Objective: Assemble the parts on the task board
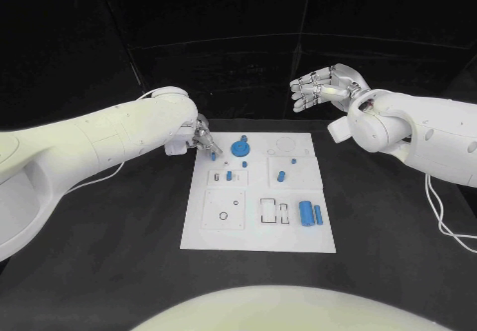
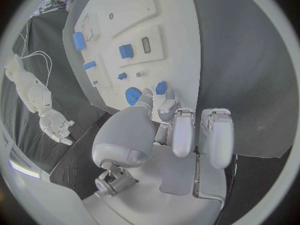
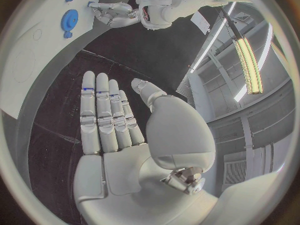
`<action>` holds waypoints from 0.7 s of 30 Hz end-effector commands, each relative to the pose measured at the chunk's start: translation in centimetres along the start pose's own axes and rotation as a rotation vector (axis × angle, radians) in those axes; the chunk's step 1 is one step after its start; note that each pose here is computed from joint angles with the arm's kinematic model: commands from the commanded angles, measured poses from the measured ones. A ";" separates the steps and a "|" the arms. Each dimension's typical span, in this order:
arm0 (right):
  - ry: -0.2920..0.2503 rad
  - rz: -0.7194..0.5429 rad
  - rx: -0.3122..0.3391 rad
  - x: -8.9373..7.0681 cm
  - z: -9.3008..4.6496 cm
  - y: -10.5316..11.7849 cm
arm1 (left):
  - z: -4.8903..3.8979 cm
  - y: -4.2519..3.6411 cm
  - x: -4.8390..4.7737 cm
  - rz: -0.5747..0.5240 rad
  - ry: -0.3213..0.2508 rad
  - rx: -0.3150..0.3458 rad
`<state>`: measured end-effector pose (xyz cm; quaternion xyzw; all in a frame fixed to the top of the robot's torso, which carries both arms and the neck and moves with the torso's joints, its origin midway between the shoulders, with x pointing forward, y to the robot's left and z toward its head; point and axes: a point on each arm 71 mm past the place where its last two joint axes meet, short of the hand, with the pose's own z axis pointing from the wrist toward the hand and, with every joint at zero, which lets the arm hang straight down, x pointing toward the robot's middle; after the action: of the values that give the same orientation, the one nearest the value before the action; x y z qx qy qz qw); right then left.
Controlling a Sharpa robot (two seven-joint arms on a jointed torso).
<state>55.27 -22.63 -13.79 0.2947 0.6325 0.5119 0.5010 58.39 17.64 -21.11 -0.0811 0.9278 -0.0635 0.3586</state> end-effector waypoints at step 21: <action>0.002 0.005 -0.011 0.0 0.1 0.2 | -0.02 -0.14 0.05 0.021 0.015 0.002</action>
<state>55.29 -22.59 -13.80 0.2946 0.6326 0.5120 0.5009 58.37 17.53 -21.14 -0.0783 0.9292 -0.0631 0.3556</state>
